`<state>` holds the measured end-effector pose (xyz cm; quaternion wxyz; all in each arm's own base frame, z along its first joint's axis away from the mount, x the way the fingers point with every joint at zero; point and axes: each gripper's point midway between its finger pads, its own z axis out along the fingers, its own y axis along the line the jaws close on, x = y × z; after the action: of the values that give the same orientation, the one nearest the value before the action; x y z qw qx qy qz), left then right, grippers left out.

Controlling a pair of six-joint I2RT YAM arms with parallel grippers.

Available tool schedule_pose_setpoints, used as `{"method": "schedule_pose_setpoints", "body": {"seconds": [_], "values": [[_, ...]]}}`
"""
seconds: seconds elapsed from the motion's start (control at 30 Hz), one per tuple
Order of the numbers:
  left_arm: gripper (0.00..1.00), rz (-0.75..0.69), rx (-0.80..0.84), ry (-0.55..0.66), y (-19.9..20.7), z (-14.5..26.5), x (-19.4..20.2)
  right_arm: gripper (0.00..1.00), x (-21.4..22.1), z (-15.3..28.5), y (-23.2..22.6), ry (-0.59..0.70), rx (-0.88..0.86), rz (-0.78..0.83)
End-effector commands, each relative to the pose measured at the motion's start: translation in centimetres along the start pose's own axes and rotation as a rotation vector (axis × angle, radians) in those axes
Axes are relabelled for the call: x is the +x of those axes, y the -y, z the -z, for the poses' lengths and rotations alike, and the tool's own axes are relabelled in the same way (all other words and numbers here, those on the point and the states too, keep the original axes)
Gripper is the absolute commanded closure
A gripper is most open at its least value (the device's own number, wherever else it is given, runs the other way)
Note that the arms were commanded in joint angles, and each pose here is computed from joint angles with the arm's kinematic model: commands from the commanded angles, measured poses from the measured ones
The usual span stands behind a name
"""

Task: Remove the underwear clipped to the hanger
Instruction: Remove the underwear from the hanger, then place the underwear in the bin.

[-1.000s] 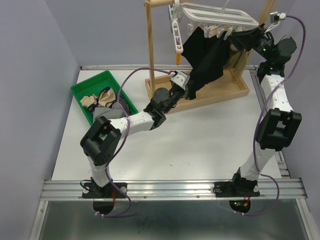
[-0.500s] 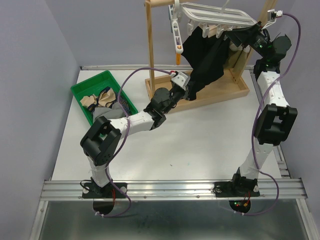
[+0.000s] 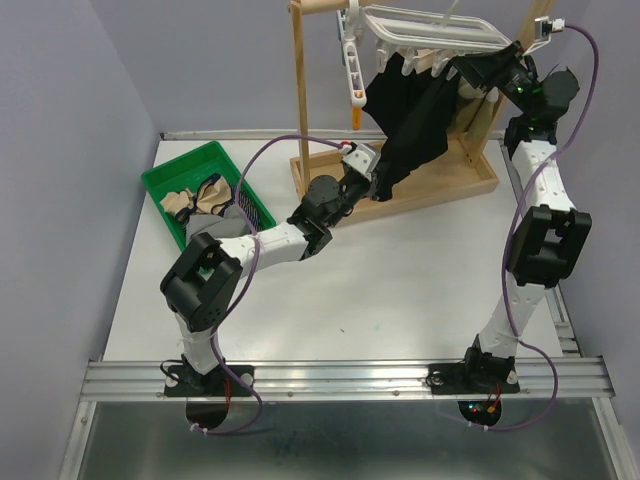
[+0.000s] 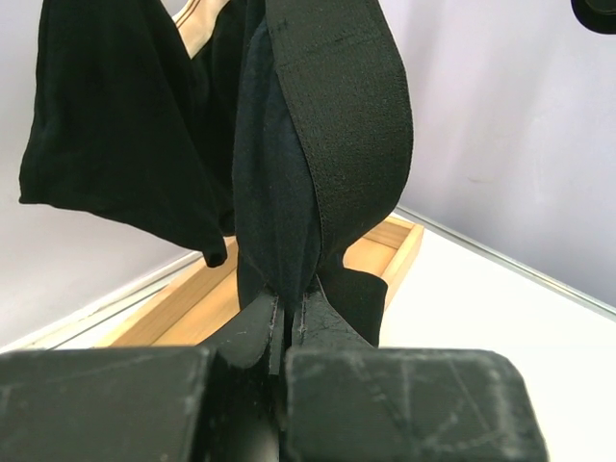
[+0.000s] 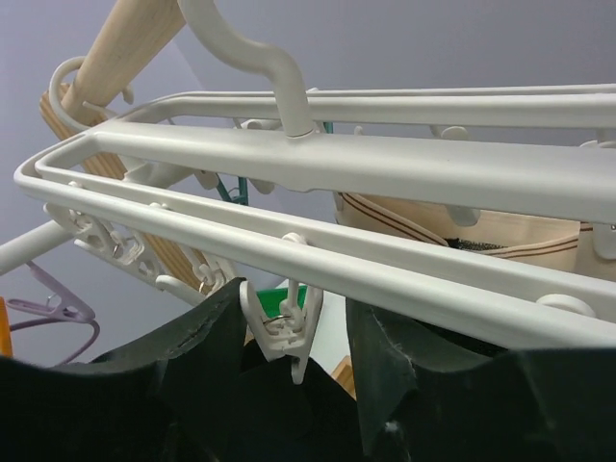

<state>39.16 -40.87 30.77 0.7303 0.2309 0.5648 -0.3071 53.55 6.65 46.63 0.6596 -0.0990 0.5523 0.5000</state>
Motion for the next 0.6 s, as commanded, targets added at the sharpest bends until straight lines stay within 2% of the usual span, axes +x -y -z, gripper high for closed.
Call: {"method": "schedule_pose_setpoints", "body": {"seconds": [0.0, 0.1, 0.17, 0.23, 0.37, 0.43, 0.5, 0.57], "values": [[1.00, 0.004, 0.004, 0.127, -0.1, 0.2, -5.6, 0.66, -2.8, -0.8, -3.4, 0.065, -0.085, 0.088], [1.00, 0.003, 0.002, 0.125, -0.1, 0.2, -5.5, 0.99, -2.5, -0.6, -3.1, 0.065, -0.077, 0.090], [1.00, 0.000, 0.002, 0.128, -0.1, 0.2, -5.8, 0.96, -2.3, -0.5, -3.2, 0.057, -0.078, 0.093], [1.00, -0.005, 0.003, 0.130, -0.1, 0.3, -6.0, 0.83, -1.9, -0.3, -3.1, 0.047, -0.076, 0.088], [1.00, -0.020, 0.008, 0.130, -0.1, 0.7, -6.6, 0.35, -1.4, 0.2, -3.2, 0.044, -0.059, 0.109], [1.00, -0.027, 0.018, 0.121, 0.1, 1.2, -6.4, 0.26, -1.2, 0.5, -3.8, 0.036, -0.063, 0.126], [1.00, -0.037, 0.029, 0.123, 0.2, 1.9, -7.1, 0.09, -0.2, 0.9, -3.5, 0.009, -0.058, 0.128], [1.00, -0.044, 0.033, 0.099, 0.2, 2.8, -6.5, 0.06, -0.1, 1.4, -4.1, 0.001, -0.058, 0.135]]}}
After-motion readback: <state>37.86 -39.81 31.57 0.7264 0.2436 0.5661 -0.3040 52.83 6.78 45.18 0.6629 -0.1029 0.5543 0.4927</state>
